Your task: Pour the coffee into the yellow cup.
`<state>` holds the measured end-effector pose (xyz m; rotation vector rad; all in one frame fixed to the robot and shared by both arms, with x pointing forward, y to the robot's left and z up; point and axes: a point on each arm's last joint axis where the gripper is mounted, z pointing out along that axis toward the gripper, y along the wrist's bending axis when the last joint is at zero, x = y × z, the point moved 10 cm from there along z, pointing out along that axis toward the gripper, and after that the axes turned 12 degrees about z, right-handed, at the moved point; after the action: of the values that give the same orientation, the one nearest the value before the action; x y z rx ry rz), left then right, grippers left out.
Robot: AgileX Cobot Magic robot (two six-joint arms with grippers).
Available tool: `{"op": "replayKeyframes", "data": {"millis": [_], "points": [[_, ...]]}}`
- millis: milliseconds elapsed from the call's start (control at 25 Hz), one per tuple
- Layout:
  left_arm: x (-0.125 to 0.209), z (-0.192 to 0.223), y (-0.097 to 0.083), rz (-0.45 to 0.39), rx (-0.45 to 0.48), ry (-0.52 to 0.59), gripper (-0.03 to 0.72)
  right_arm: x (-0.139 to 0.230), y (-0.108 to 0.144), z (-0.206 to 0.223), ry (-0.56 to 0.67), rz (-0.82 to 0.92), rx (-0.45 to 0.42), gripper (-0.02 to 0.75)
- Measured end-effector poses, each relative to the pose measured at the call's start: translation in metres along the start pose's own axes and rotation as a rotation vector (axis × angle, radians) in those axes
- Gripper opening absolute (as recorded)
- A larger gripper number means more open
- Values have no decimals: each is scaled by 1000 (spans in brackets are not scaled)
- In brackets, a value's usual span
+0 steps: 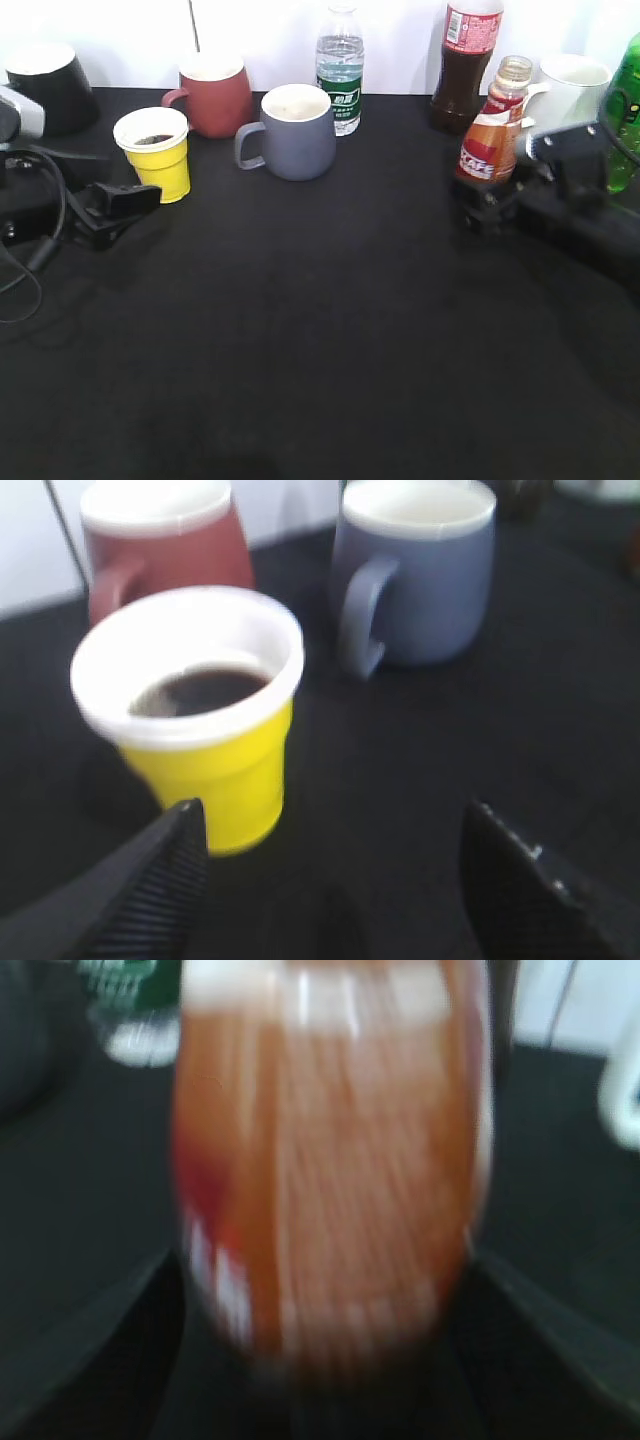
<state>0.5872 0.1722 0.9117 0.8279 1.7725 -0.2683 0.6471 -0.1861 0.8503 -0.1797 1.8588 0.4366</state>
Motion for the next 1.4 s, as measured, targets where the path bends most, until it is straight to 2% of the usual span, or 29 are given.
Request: {"op": "replayKeyframes", "data": {"millis": [120,200,320,400,440,520,600,720,800,840,960,1120,1200,1280,1400], "points": [[10,-4,4,-110,-31,80,593,-4,1,-25,90,-20,39,634],[13,-5,-8,-123,-27,150,587,-7,-4,-41,203,-26,102,631],[33,-12,-19,-151,-116,434,584,-26,-17,-61,343,32,230,608],[31,-27,-31,-241,-179,576,577,-50,-24,-74,417,125,332,597],[24,-36,-37,-243,-193,625,577,-65,-23,-81,437,164,360,597],[-5,-55,-40,-219,-207,615,566,-84,-17,-99,450,201,380,596],[-34,-81,-42,-181,-175,566,563,-97,-7,-125,465,199,373,596],[-60,-132,-46,-139,-131,498,562,-123,28,-176,442,193,265,596],[-71,-176,-44,-129,-151,440,561,-138,49,-222,358,180,212,596],[-79,-203,-44,-121,-156,372,561,-140,57,-250,310,168,195,596],[-76,-263,-60,-120,-112,278,561,-108,72,-317,279,140,167,596],[-52,-323,-72,-115,-116,158,561,-62,69,-378,242,62,210,595],[-28,-324,-79,-109,-118,134,561,-46,66,-382,233,65,217,595],[-1,-311,-85,-99,-102,202,561,-39,62,-375,239,67,224,595],[-9,-304,-83,-80,-111,145,561,-49,59,-365,162,67,221,595]]}}
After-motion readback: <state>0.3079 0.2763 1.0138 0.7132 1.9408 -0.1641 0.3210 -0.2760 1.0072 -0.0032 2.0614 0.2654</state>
